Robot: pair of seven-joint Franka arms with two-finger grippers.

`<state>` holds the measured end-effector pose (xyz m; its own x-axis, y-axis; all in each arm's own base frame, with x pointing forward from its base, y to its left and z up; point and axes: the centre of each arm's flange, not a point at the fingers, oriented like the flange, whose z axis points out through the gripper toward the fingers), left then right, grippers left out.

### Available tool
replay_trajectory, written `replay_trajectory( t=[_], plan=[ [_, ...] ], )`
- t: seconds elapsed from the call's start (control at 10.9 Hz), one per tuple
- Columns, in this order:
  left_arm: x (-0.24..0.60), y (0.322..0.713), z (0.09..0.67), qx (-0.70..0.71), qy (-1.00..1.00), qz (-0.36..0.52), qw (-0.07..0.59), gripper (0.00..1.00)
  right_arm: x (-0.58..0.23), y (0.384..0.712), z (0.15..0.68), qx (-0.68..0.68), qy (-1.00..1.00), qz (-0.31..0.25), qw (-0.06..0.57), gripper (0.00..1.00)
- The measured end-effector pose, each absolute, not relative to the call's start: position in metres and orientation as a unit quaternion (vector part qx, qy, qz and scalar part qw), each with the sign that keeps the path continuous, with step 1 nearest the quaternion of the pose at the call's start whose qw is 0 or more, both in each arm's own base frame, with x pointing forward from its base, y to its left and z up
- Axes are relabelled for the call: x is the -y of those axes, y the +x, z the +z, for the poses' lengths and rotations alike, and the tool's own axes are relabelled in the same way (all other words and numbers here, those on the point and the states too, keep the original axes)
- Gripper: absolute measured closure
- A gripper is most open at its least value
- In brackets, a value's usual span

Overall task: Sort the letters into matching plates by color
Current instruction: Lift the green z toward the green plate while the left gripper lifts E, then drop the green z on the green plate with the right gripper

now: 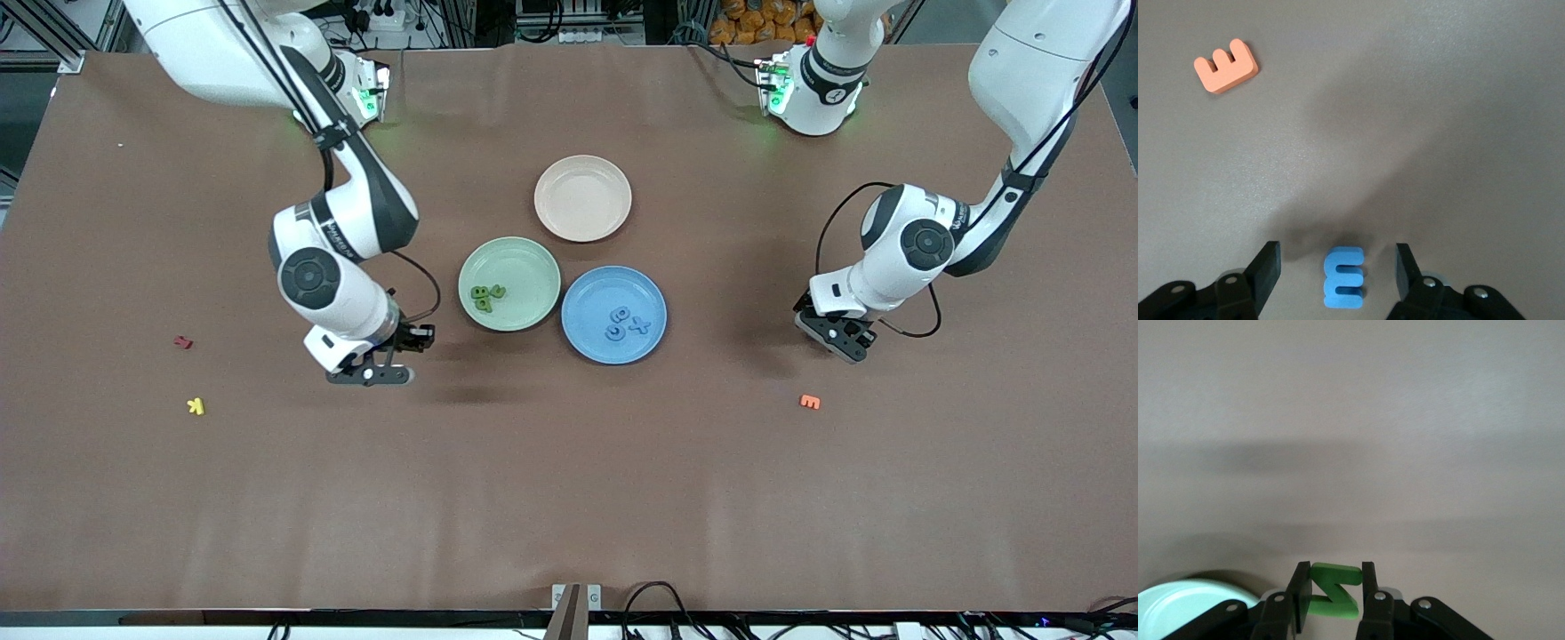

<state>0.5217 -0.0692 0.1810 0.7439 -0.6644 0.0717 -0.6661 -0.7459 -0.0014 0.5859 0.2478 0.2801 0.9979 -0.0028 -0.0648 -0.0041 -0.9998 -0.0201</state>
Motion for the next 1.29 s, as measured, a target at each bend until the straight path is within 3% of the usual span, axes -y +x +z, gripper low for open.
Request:
replay_trajectory(
  t=[0.09,0.28,0.74,1.29],
  plan=[
    [0.069,0.522,0.181,0.358,0.933,0.034,0.012,0.3,-0.264,0.579,0.28,0.009,-0.999,0.033,0.009,0.65],
    [0.069,0.522,0.181,0.359,0.933,0.034,0.012,0.32,-0.294,0.563,0.279,0.033,-0.999,0.038,0.006,0.65],
    [0.069,0.521,0.18,0.359,0.933,0.033,0.013,0.33,-0.354,0.52,0.268,0.069,-0.996,0.062,-0.011,0.65],
    [0.068,0.519,0.173,0.357,0.934,0.027,0.018,0.34,-0.386,0.495,0.247,0.087,-0.993,0.076,-0.021,0.65]
  ],
)
